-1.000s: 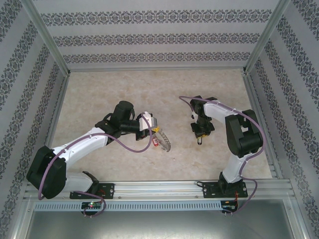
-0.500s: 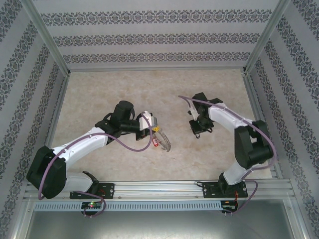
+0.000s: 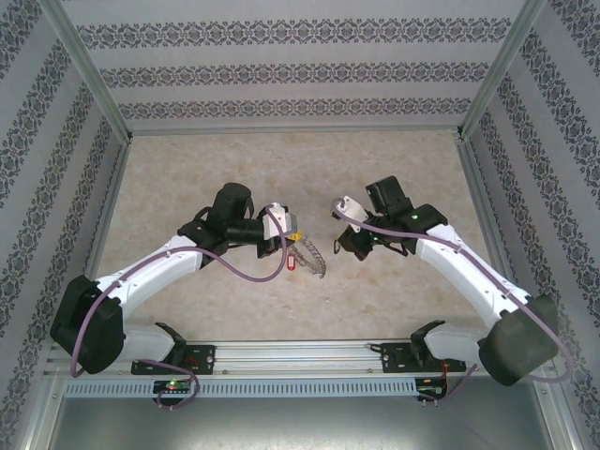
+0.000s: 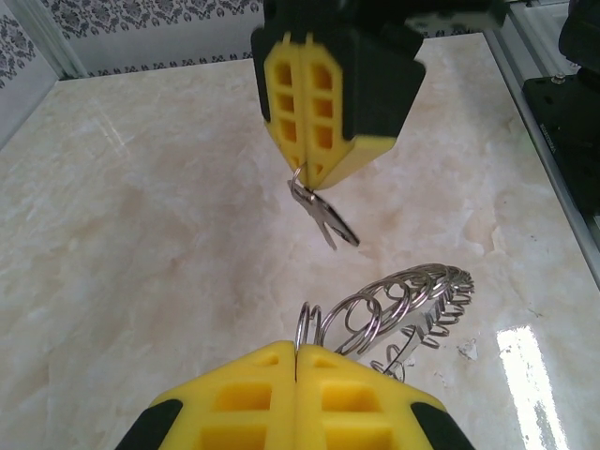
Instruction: Put the keys on the keyring
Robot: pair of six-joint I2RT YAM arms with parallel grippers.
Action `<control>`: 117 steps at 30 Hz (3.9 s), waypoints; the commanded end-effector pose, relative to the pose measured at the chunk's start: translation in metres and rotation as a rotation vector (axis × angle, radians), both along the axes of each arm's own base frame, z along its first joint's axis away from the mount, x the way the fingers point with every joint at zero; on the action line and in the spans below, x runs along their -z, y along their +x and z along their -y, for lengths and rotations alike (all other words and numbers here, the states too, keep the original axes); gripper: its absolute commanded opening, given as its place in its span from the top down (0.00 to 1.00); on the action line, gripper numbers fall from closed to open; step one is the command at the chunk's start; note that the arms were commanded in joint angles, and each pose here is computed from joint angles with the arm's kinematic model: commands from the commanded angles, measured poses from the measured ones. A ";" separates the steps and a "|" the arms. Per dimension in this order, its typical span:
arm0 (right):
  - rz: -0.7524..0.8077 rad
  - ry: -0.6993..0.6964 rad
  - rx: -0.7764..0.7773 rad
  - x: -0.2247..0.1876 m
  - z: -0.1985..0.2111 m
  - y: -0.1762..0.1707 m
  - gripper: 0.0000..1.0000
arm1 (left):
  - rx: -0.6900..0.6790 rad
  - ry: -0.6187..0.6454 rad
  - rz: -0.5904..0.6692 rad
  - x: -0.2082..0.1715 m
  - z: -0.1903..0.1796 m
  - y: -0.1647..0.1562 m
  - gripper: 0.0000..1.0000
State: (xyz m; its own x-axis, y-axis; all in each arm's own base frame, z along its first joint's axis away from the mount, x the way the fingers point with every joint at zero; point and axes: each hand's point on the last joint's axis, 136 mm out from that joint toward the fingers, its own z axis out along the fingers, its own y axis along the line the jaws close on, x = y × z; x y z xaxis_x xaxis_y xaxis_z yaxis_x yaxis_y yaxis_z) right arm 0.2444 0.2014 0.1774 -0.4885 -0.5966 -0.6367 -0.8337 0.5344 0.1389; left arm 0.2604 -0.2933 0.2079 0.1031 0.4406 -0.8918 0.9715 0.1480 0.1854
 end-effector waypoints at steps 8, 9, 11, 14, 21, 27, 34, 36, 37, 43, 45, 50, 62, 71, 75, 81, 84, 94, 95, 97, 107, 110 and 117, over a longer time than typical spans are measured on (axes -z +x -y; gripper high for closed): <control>0.086 0.143 -0.248 -0.045 -0.043 -0.028 1.00 | 0.013 -0.063 0.077 -0.019 0.006 0.006 1.00; 0.075 0.145 -0.239 -0.046 -0.046 -0.026 1.00 | 0.015 -0.065 0.080 -0.018 0.007 0.005 1.00; 0.052 0.170 -0.235 -0.050 -0.053 -0.025 1.00 | -0.004 -0.067 0.081 -0.019 0.007 0.008 1.00; 0.004 0.213 -0.217 -0.054 -0.062 -0.022 1.00 | -0.016 -0.076 0.082 -0.021 0.008 0.009 1.00; -0.114 0.182 -0.148 -0.041 -0.068 -0.011 1.00 | -0.019 -0.090 0.059 -0.020 0.012 0.005 1.00; -0.120 0.176 -0.115 -0.039 -0.069 -0.003 1.00 | -0.029 -0.103 0.054 -0.020 0.014 0.004 1.00; -0.177 0.183 -0.101 -0.034 -0.070 -0.002 1.00 | -0.048 -0.105 0.064 -0.024 0.012 0.007 1.00; -0.184 0.179 -0.098 -0.033 -0.069 -0.003 1.00 | -0.055 -0.106 0.061 -0.025 0.012 0.008 1.00; -0.180 0.170 -0.090 -0.031 -0.068 -0.002 1.00 | -0.063 -0.108 0.056 -0.025 0.012 0.009 1.00; -0.211 0.180 -0.024 -0.024 -0.056 0.008 1.00 | -0.063 -0.151 0.062 -0.032 0.013 0.008 1.00; -0.225 0.180 -0.016 -0.023 -0.052 0.008 1.00 | -0.065 -0.155 0.063 -0.034 0.013 0.008 1.00; -0.265 0.222 -0.002 -0.025 -0.048 0.009 1.00 | -0.061 -0.170 0.070 -0.039 0.014 0.008 1.00; -0.443 0.330 -0.054 -0.032 -0.057 -0.003 1.00 | -0.066 -0.232 0.087 -0.043 0.015 0.008 1.00; -0.637 0.393 0.042 -0.032 -0.052 0.002 1.00 | -0.053 -0.244 0.096 -0.044 0.016 0.006 1.00; -0.667 0.412 0.067 -0.030 -0.048 0.005 1.00 | -0.053 -0.247 0.095 -0.043 0.016 0.006 1.00; -0.715 0.439 0.058 -0.029 -0.050 0.004 0.90 | -0.043 -0.257 0.105 -0.045 0.016 0.004 1.00; -0.704 0.440 0.045 -0.031 -0.050 0.004 0.81 | -0.046 -0.259 0.112 -0.047 0.016 0.005 1.00; -0.285 0.328 0.002 -0.048 -0.028 0.008 0.67 | -0.008 -0.294 0.123 -0.055 0.019 -0.001 1.00; -0.225 0.315 -0.004 -0.050 -0.026 0.009 0.67 | -0.001 -0.300 0.127 -0.056 0.019 -0.002 1.00; -0.045 0.280 -0.022 -0.055 -0.022 0.012 0.66 | 0.020 -0.313 0.137 -0.060 0.020 -0.005 1.00; 0.575 0.174 -0.425 -0.066 -0.028 -0.015 0.74 | 0.102 -0.337 0.148 -0.068 0.024 -0.018 1.00; 0.601 0.162 -0.471 -0.067 -0.030 -0.014 0.75 | 0.114 -0.334 0.148 -0.068 0.025 -0.020 1.00; 0.541 0.198 -0.539 -0.067 -0.041 -0.015 0.72 | 0.119 -0.323 0.151 -0.068 0.026 -0.023 1.00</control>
State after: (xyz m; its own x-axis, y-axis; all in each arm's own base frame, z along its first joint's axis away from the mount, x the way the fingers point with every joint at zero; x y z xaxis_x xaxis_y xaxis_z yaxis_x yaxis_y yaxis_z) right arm 0.2351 0.2337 0.2324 0.1725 -0.5495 -0.8175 -0.9535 0.1149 -0.2785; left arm 0.2476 -0.3163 0.2442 0.1773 0.1850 -0.9666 0.9693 0.1370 0.2040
